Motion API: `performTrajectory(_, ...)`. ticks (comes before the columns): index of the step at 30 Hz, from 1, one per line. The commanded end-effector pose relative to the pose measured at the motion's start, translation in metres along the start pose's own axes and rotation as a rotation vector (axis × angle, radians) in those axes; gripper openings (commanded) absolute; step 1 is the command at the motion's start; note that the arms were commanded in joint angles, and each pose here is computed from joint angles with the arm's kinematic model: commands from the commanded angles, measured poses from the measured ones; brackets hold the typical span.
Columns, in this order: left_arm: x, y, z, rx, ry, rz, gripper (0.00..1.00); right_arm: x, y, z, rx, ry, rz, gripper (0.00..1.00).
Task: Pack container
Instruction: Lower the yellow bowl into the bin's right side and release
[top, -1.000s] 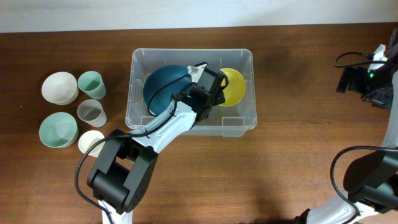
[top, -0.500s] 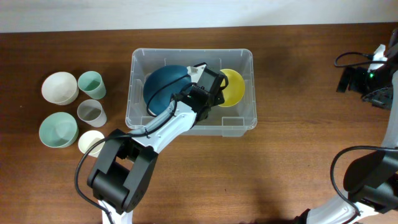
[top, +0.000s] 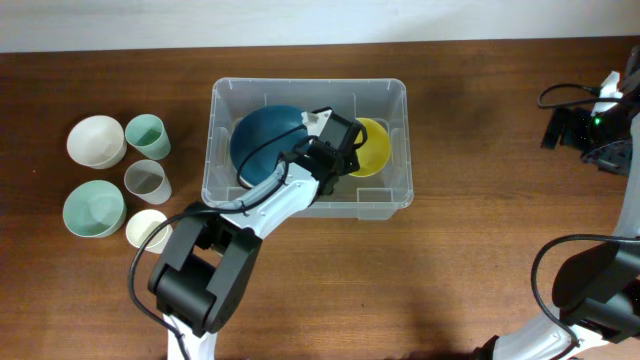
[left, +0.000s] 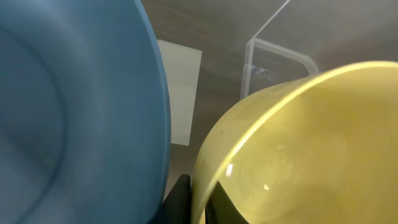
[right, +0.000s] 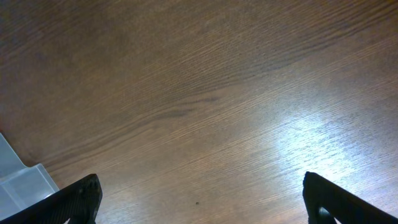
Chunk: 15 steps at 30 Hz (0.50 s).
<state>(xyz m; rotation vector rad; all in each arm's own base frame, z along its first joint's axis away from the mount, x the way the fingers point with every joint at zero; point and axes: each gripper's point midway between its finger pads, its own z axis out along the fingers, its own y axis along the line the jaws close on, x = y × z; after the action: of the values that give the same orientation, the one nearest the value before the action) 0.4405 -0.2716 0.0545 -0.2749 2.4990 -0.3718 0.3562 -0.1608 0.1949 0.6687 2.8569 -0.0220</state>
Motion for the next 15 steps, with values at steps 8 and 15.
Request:
performTrajectory(8,-0.0044,-0.0004,0.0008,-0.007,-0.015,0.004,0.22,0.0008,-0.0007,0.0024,-0.002,0.007,0.01,0.99)
performTrajectory(15,-0.0086,0.0037,0.0015,-0.012,-0.019,0.029,0.39,0.0008,-0.0007,0.0024,-0.002,0.007,0.01,0.99)
